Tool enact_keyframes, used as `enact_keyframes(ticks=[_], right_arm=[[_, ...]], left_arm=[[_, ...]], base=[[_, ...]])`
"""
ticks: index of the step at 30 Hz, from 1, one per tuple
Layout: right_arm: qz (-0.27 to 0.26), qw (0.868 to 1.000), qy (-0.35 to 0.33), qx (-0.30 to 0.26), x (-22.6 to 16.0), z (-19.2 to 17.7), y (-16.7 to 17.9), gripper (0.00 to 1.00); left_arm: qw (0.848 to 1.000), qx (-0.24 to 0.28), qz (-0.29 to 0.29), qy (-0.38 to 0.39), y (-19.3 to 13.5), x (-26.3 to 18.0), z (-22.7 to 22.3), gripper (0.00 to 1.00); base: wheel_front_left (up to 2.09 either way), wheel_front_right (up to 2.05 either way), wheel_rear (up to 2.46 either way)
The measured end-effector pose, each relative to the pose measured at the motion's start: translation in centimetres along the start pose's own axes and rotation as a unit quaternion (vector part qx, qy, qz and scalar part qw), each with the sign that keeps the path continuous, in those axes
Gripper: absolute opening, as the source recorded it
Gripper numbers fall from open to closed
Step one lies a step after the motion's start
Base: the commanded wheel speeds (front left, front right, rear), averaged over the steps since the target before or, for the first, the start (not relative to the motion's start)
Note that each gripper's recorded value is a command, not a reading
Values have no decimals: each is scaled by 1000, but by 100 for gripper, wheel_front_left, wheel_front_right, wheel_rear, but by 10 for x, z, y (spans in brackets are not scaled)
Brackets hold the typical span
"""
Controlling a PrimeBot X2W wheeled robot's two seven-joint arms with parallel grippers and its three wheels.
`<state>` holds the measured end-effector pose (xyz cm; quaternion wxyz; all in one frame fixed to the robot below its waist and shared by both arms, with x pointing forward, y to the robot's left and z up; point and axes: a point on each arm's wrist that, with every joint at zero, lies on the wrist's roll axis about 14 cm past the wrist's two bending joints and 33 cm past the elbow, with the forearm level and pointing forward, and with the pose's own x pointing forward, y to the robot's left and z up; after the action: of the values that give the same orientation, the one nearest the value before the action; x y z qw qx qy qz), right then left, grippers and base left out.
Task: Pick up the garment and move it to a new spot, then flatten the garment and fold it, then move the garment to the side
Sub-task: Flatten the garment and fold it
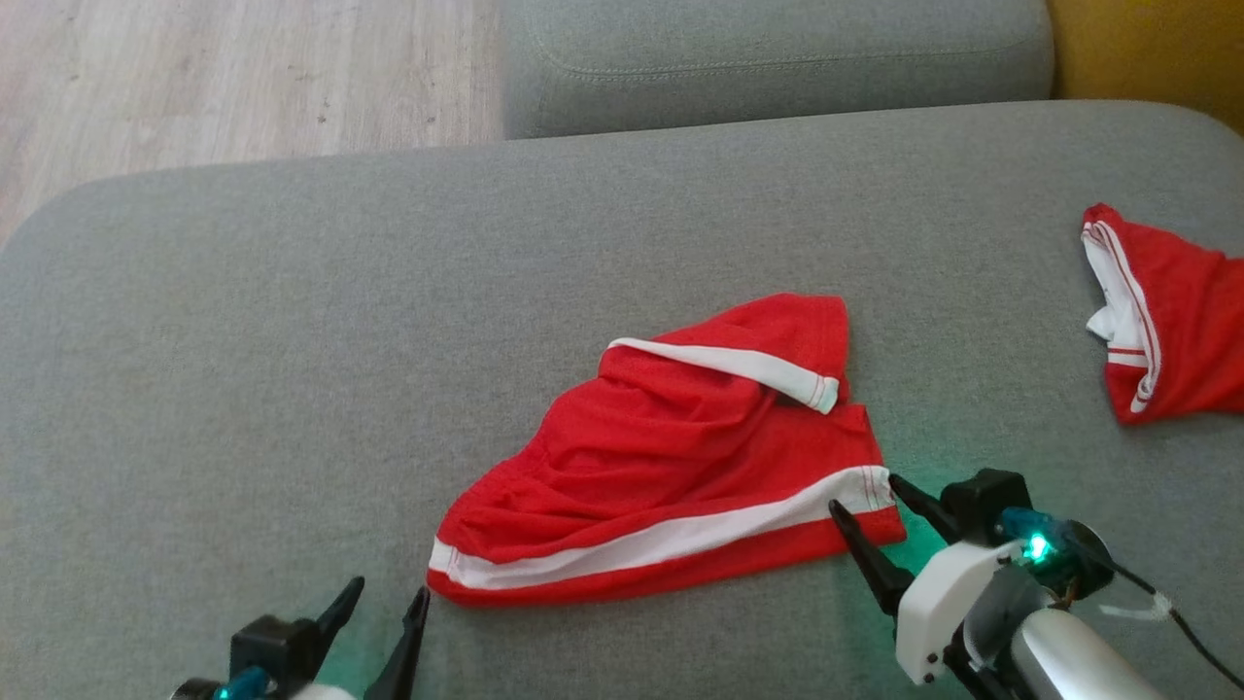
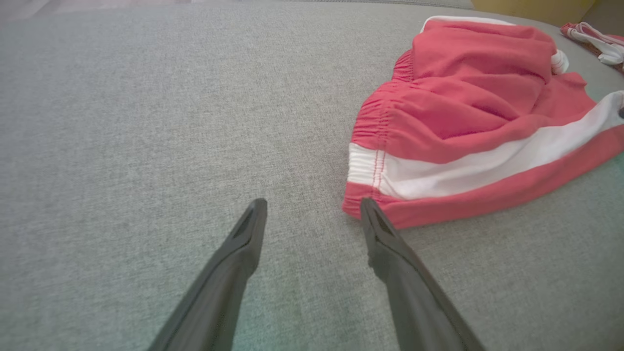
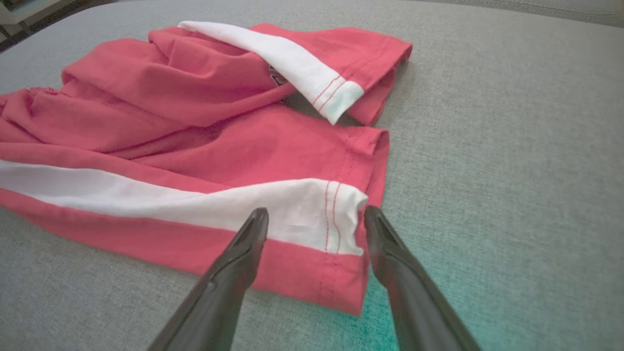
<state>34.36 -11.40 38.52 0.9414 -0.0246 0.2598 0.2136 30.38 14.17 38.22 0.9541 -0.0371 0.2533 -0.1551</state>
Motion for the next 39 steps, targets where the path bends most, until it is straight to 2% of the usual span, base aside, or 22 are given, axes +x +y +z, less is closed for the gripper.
enact_keyframes(ticks=[7, 13, 26, 34, 35, 37, 39], right_arm=[[15, 1000, 17, 1, 3, -9, 8, 100], [19, 1000, 7, -7, 10, 1, 7, 100], [18, 1000, 19, -12, 11, -7, 1, 100], [21, 1000, 15, -17, 16, -1, -1, 100], [21, 999, 16, -17, 16, -2, -1, 100], [20, 999, 20, -17, 16, -5, -1, 100], [21, 999, 22, -15, 16, -6, -1, 100]], left_arm=[[1000, -2, -27, 5, -11, 8, 5, 100], [999, -4, -43, 12, -15, 11, 6, 100], [996, -21, -78, 41, -28, 21, 2, 100], [993, -22, -95, 60, -31, 31, 2, 100], [993, -22, -97, 61, -32, 32, 2, 86], [992, -23, -104, 67, -35, 32, -1, 70], [991, -23, -107, 72, -36, 31, -4, 49]], base=[[0, 0, 0], [0, 0, 0], [0, 0, 0], [0, 0, 0], [0, 0, 0], [0, 0, 0], [0, 0, 0]])
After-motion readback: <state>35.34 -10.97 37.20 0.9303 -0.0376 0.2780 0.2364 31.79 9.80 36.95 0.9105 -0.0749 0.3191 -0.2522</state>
